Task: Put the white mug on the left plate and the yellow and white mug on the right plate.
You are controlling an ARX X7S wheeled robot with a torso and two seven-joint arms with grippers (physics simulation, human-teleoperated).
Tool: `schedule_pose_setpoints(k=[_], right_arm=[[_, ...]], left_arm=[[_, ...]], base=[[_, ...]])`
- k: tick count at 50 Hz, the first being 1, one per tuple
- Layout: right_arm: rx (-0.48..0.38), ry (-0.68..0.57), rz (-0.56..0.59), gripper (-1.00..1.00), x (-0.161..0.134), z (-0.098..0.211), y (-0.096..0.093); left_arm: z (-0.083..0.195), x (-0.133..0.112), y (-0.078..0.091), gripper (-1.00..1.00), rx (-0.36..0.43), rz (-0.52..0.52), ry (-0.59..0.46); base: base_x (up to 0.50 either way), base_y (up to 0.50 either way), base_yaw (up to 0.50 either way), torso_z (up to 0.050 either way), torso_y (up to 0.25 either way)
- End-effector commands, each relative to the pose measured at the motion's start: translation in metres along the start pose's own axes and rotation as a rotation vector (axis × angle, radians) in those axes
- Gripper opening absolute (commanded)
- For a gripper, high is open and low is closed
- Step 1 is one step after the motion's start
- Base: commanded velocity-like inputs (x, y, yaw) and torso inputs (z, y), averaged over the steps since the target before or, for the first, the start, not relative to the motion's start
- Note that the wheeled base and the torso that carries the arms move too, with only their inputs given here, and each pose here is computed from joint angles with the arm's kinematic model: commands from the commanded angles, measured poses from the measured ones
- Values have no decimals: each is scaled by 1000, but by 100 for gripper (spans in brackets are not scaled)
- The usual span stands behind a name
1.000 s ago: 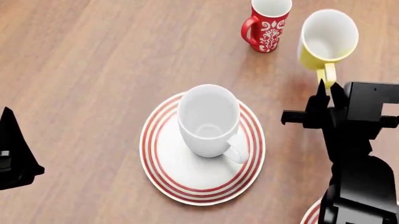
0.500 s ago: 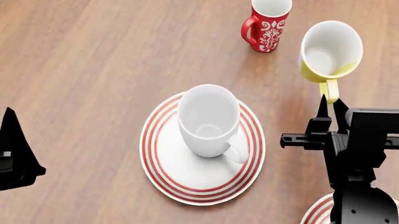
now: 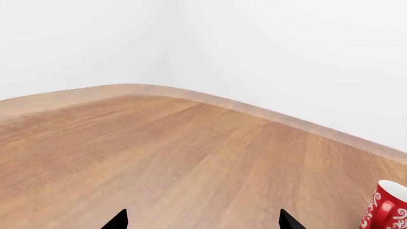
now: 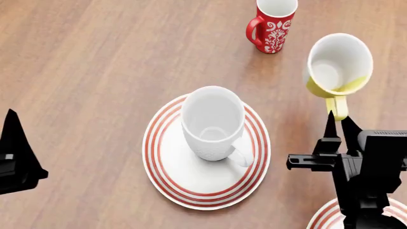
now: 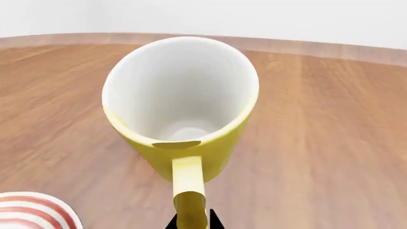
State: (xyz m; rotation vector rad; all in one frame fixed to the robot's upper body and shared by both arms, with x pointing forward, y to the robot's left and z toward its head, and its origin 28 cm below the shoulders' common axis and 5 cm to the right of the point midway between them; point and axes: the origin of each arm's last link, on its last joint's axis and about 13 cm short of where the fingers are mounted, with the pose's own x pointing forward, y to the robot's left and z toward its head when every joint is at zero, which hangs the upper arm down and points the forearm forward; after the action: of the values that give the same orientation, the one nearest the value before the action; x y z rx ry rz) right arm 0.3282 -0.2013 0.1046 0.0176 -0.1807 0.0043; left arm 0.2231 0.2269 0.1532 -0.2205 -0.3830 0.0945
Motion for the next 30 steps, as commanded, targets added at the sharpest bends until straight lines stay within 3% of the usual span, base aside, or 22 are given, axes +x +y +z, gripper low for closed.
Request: schedule_pose_setpoints(k=[1, 30], right_arm=[[24, 21, 3, -100, -39, 4, -9], [-7, 80, -24, -100, -124, 33, -14]], left_arm=[[1, -2, -3, 100, 12, -9, 1], [6, -7, -4, 100, 17, -9, 0]], base=[[0, 0, 0, 0, 0], [0, 0, 0, 0, 1]])
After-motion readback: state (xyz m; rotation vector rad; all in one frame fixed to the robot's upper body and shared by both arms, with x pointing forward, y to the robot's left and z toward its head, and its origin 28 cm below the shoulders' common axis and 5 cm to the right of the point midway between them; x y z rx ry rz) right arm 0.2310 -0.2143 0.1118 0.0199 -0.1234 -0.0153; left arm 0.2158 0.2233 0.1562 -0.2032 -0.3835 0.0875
